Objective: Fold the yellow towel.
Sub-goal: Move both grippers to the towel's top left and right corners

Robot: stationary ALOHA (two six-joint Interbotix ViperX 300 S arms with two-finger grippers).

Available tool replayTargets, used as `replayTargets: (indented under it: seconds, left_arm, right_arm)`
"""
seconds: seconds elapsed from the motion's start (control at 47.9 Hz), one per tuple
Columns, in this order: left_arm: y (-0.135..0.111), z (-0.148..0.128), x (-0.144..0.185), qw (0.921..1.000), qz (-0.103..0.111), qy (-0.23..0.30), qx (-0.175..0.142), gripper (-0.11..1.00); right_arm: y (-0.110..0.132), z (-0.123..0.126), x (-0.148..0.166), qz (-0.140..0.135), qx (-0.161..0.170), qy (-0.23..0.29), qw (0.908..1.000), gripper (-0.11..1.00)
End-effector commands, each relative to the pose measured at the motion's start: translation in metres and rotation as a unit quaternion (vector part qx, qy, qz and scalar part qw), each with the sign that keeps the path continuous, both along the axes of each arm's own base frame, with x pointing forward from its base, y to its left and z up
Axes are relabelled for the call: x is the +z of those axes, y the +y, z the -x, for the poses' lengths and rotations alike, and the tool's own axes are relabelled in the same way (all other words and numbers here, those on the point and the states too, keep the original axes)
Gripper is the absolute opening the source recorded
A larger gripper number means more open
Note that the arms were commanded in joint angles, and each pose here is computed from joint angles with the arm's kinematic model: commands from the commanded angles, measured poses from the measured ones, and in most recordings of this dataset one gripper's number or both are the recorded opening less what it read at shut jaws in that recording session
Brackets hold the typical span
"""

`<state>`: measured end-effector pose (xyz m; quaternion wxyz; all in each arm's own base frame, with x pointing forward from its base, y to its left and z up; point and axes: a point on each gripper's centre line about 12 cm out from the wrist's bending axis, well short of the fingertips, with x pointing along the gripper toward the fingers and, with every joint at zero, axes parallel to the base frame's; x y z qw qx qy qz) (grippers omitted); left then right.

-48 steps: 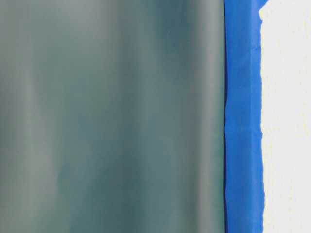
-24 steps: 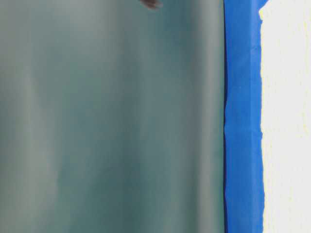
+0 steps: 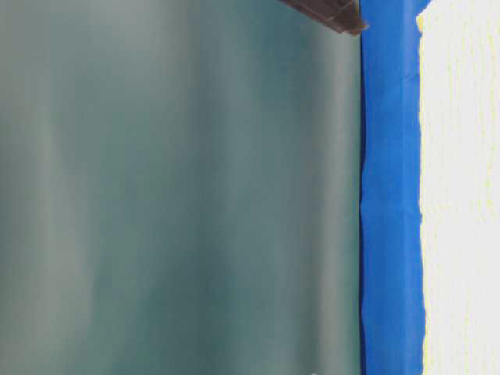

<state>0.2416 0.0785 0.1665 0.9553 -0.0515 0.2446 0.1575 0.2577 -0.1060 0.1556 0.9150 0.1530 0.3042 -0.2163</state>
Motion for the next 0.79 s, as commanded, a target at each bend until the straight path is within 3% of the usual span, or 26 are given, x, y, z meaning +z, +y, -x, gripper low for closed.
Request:
replayTargets:
  seconds: [0.0, 0.209, 0.564, 0.669, 0.773]
  left_arm:
    - [0.01, -0.006, -0.002, 0.9999, -0.002, -0.003, 0.015, 0.85]
    - [0.027, -0.006, -0.031, 0.9984, 0.009, 0.031, 0.046, 0.78]
    - [0.048, 0.001, -0.071, 0.9924, 0.031, 0.083, 0.086, 0.74]
    - [0.051, 0.001, -0.076, 0.9912, 0.035, 0.091, 0.089, 0.68]
    - [0.051, 0.0, -0.083, 0.99, 0.04, 0.101, 0.09, 0.5]
  right_arm:
    - [-0.006, -0.002, 0.0, 0.002, -0.011, -0.006, 0.9999, 0.75]
    - [-0.019, 0.003, -0.024, -0.012, -0.042, 0.015, 0.9989, 0.69]
    - [-0.038, 0.003, -0.056, -0.022, -0.077, 0.04, 0.996, 0.68]
    - [-0.042, 0.005, -0.064, -0.027, -0.087, 0.047, 0.9947, 0.67]
    - [-0.044, 0.005, -0.069, -0.028, -0.092, 0.049, 0.9941, 0.61]
